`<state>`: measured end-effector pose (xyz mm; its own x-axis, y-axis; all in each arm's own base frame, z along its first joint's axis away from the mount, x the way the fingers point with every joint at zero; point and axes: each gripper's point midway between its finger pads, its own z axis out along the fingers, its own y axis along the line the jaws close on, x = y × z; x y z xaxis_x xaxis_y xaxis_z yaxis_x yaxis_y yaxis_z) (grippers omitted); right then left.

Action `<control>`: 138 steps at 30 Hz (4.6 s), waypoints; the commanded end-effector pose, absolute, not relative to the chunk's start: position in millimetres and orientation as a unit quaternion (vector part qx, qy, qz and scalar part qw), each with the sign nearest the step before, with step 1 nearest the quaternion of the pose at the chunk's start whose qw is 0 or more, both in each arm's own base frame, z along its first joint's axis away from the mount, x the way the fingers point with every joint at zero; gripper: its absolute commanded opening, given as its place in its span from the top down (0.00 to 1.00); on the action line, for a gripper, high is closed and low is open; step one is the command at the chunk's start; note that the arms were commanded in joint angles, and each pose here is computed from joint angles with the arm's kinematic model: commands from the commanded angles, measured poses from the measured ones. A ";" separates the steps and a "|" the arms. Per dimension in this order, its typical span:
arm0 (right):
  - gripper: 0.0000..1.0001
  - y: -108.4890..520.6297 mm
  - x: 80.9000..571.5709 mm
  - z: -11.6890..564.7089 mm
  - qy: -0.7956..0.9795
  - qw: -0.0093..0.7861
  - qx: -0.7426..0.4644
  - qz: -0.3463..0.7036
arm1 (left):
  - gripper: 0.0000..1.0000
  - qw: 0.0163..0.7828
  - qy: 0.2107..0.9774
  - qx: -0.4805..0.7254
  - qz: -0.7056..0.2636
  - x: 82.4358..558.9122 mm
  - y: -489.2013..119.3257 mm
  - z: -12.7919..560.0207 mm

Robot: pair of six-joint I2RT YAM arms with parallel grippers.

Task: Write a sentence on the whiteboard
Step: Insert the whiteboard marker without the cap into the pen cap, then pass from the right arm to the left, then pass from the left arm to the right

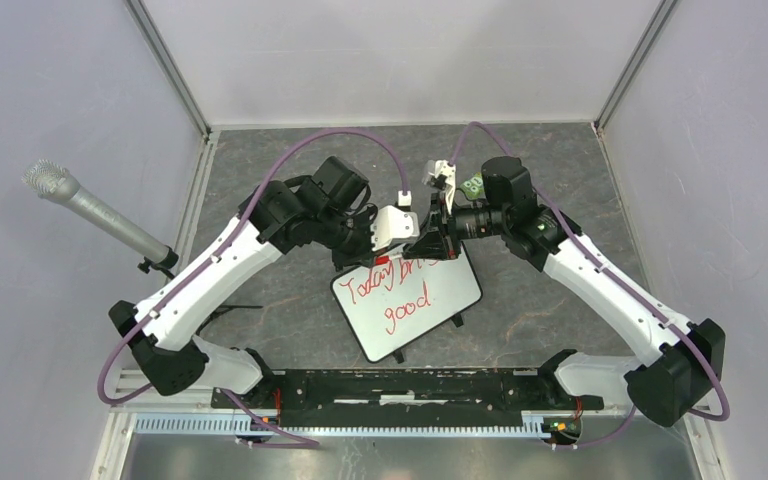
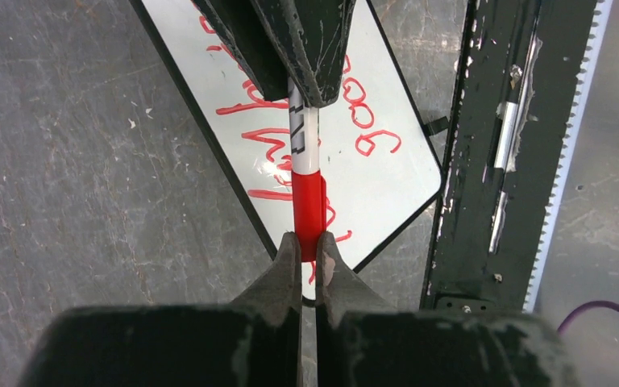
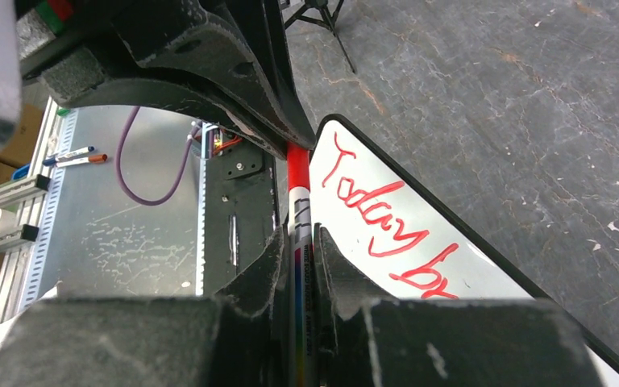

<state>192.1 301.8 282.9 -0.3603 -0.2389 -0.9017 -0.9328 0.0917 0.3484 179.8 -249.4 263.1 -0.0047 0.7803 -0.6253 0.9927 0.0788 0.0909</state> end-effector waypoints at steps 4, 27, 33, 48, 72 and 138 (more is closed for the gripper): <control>1.00 315.3 180.3 297.4 0.619 0.339 -0.473 0.528 | 0.96 0.395 0.607 0.637 -0.265 190.2 -309.9 336.1; 1.00 290.6 196.1 323.7 0.604 0.385 -0.446 0.536 | 0.27 0.290 0.675 0.582 -0.350 182.3 -269.1 306.6; 1.00 289.7 190.0 328.4 0.593 0.385 -0.454 0.542 | 0.38 0.262 0.684 0.577 -0.360 181.1 -272.1 294.3; 1.00 295.9 187.1 318.9 0.597 0.377 -0.450 0.547 | 0.97 0.286 0.645 0.582 -0.403 174.5 -295.7 311.1; 0.96 310.7 167.0 309.4 0.593 0.334 -0.464 0.567 | 0.98 0.379 0.608 0.613 -0.333 194.3 -303.0 334.4; 1.00 195.0 279.6 283.8 0.732 0.395 -0.406 0.380 | 0.00 0.405 0.677 0.599 -0.138 247.7 -284.6 346.4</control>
<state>243.1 237.4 275.1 -0.3892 -0.3148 -0.8657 -0.9148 0.2428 0.3229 228.1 -290.5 321.7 0.3847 0.7946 -0.4697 0.8338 -0.0809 0.5461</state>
